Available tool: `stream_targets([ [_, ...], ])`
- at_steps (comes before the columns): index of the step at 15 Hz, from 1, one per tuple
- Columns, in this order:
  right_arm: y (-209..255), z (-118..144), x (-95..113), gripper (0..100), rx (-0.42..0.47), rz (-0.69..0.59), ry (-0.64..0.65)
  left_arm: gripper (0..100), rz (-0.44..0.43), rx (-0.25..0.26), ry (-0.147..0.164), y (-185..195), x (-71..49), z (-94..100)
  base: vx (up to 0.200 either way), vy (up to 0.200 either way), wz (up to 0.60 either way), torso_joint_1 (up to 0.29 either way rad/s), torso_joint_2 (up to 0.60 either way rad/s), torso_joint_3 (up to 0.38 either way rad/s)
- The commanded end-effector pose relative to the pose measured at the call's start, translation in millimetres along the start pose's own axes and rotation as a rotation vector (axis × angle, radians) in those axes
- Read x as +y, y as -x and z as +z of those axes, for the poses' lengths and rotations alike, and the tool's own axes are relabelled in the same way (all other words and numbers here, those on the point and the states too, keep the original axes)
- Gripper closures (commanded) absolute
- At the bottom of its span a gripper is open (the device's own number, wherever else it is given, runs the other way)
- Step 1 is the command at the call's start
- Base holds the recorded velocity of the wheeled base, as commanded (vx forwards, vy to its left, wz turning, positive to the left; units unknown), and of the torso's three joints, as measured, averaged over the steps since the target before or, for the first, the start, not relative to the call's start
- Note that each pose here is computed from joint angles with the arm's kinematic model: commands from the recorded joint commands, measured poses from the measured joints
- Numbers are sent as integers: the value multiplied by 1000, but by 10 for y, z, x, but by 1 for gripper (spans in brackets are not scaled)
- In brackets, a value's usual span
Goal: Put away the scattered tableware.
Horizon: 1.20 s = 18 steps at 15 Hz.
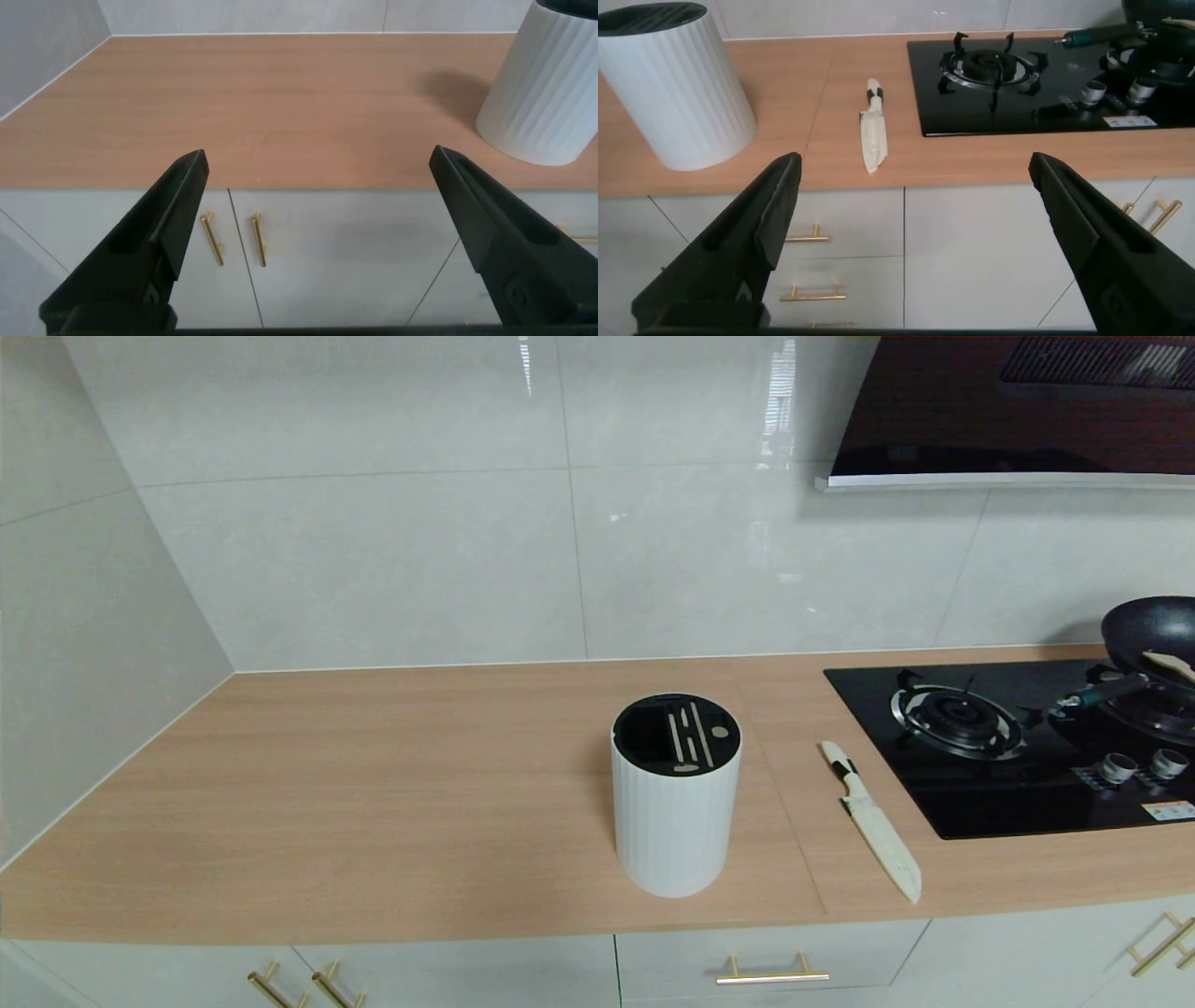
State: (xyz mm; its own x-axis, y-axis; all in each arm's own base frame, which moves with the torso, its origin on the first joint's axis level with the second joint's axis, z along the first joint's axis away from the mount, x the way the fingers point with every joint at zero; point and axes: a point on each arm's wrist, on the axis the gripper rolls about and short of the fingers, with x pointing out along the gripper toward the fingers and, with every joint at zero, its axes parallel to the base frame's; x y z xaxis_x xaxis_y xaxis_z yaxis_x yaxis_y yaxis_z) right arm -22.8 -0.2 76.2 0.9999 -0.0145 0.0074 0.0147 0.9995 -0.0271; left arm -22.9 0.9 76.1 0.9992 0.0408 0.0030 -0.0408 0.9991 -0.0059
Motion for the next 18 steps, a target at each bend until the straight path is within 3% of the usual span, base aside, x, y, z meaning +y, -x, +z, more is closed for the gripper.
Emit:
stream_targets([
  [1,23,104,-2,0,-48,5,21,0,1,1,0,-1,0,0,0,0,0,0,0,0],
  [2,112,526,-17,0,-155,30,-40,0,1,1,2,-1,0,0,0,0,0,0,0,0],
  [3,121,775,-30,0,-164,72,-82,0,1,1,0,-1,0,0,0,0,0,0,0,0],
  [6,-277,1033,-8,0,55,136,-33,0,1,1,0,-1,0,0,0,0,0,0,0,0],
  [7,-665,1196,23,0,199,142,-30,0,1,1,0,-1,0,0,0,0,0,0,0,0],
  [10,-1566,1388,140,0,364,174,-16,0,1,1,0,-1,0,0,0,0,0,0,0,0],
  [14,-2622,1157,292,0,477,103,12,0,1,1,0,-1,0,0,0,0,0,0,0,0],
  [18,-3127,704,405,0,593,125,55,0,1,1,0,-1,0,0,0,0,0,0,0,0],
])
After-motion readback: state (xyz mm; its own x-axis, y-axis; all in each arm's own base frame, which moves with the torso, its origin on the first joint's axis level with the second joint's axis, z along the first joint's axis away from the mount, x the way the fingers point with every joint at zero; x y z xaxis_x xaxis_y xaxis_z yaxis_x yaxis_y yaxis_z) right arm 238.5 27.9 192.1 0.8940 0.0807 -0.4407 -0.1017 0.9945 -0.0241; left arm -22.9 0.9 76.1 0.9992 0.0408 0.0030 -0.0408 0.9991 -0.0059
